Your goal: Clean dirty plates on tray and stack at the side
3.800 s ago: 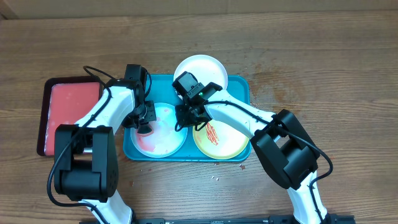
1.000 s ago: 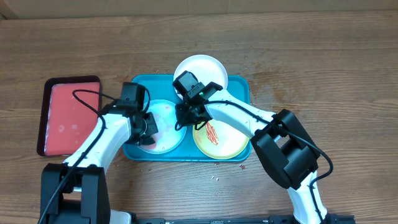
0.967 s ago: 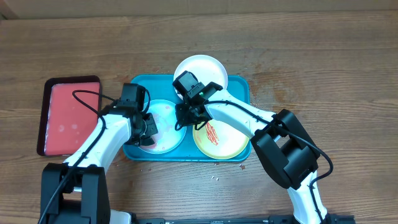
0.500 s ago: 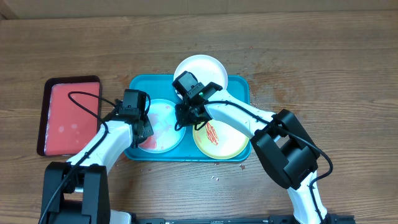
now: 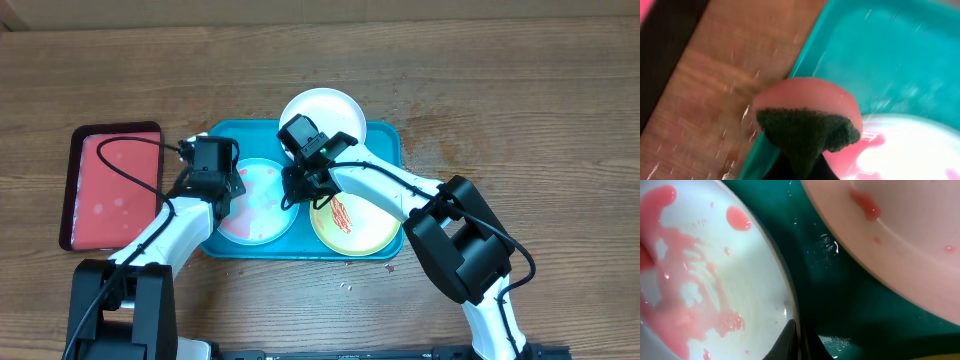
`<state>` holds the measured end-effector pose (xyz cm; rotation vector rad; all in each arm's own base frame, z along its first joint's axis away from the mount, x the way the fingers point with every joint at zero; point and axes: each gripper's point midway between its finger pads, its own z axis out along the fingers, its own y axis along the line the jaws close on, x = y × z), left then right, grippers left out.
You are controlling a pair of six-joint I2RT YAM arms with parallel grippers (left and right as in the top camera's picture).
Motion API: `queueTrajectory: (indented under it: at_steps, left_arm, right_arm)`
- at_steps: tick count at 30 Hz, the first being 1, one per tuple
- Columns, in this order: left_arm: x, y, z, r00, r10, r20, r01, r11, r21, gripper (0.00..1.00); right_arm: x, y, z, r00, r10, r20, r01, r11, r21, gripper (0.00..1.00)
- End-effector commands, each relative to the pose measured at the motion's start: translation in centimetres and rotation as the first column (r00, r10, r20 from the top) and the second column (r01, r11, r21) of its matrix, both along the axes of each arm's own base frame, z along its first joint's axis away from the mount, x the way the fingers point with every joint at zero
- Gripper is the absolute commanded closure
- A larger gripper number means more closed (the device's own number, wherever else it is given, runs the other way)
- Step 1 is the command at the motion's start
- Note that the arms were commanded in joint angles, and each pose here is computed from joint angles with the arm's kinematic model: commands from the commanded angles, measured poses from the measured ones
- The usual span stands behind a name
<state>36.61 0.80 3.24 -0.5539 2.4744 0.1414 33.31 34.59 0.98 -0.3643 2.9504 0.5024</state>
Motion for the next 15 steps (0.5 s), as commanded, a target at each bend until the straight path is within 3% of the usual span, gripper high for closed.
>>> queueTrajectory:
  at_steps: [1, 4, 8, 12, 15]
  left_arm:
    - [1.7, -0.5, 1.0, 0.996, -0.004, 0.086, 0.007, 0.999, -0.041, 0.96]
    - [2.9, -1.3, 2.0, 0.989, -0.036, 0.141, 0.045, 0.997, -0.066, 0.96]
    - [2.9, -2.1, 2.5, 0.989, -0.091, 0.118, 0.101, 0.992, -0.079, 0.96]
    - [0.0, -2.0, 1.2, 0.995, -0.100, -0.017, 0.098, 0.991, -0.090, 0.96]
    - [-3.4, -3.3, -0.5, 0.975, -0.149, -0.163, 0.120, 0.977, -0.175, 0.96]
  right_arm:
    - [0.0, -1.0, -1.0, 1.000, -0.003, 0.000, 0.003, 0.999, -0.045, 0.96]
    - [0.0, -1.0, -1.0, 1.000, -0.003, 0.000, 0.003, 0.999, -0.045, 0.96]
    - [0.0, -1.0, -1.0, 1.000, -0.004, -0.001, 0.003, 0.999, -0.046, 0.96]
    - [0.0, -1.0, -1.0, 1.000, -0.004, -0.001, 0.003, 0.999, -0.046, 0.96]
    - [0.0, -1.0, -1.0, 1.000, -0.004, 0.001, 0.004, 0.999, -0.045, 0.96]
